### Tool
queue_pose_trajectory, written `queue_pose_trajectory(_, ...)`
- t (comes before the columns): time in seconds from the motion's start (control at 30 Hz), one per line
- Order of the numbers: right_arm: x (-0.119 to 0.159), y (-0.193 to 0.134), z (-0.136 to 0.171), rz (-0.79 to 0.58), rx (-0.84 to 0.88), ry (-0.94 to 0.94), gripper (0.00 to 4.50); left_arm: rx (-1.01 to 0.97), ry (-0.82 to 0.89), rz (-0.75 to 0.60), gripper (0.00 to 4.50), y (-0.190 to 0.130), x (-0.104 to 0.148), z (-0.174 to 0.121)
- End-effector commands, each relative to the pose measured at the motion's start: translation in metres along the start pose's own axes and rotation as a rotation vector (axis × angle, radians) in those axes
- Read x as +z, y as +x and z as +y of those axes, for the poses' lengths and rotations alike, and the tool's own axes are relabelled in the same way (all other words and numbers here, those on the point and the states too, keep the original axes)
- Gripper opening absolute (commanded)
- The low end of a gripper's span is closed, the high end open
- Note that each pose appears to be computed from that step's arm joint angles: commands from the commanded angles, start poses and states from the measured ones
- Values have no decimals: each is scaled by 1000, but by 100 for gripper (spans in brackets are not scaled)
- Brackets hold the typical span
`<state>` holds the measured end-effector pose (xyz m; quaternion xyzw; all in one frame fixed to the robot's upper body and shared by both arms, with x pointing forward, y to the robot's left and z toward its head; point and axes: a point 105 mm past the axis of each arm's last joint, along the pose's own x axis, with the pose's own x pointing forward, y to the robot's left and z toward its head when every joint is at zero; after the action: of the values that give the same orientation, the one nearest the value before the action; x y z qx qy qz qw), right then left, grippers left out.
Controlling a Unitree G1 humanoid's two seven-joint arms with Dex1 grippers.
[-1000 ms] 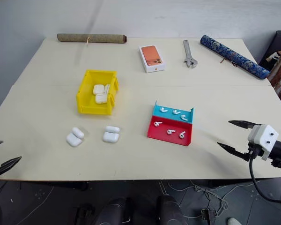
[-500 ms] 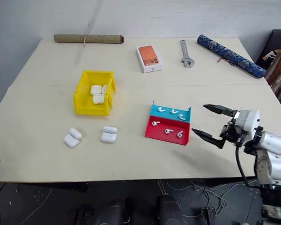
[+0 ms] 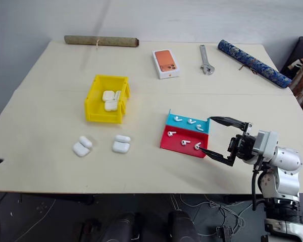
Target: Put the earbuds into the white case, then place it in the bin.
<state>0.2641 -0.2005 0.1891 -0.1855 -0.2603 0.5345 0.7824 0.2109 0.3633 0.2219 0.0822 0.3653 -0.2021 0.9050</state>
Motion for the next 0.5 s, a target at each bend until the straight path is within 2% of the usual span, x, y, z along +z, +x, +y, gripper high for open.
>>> queue_pose_trajectory(0.03, 7, -5, 3, -15, 7, -31, 450, -52, 45, 85, 446, 13, 17, -32)
queue_pose_trajectory(0.2, 6, 2, 11, -23, 8, -17, 450, -162, 168, 95, 446, 51, 41, -75)
queue_pose_trajectory(0.37, 7, 12, 22, -56, 13, -16, 450, -115, 214, 183, 446, 85, 40, -74)
queue_pose_trajectory(0.5, 12, 17, 33, -84, 23, -17, 450, -111, 213, 200, 446, 95, 48, -76)
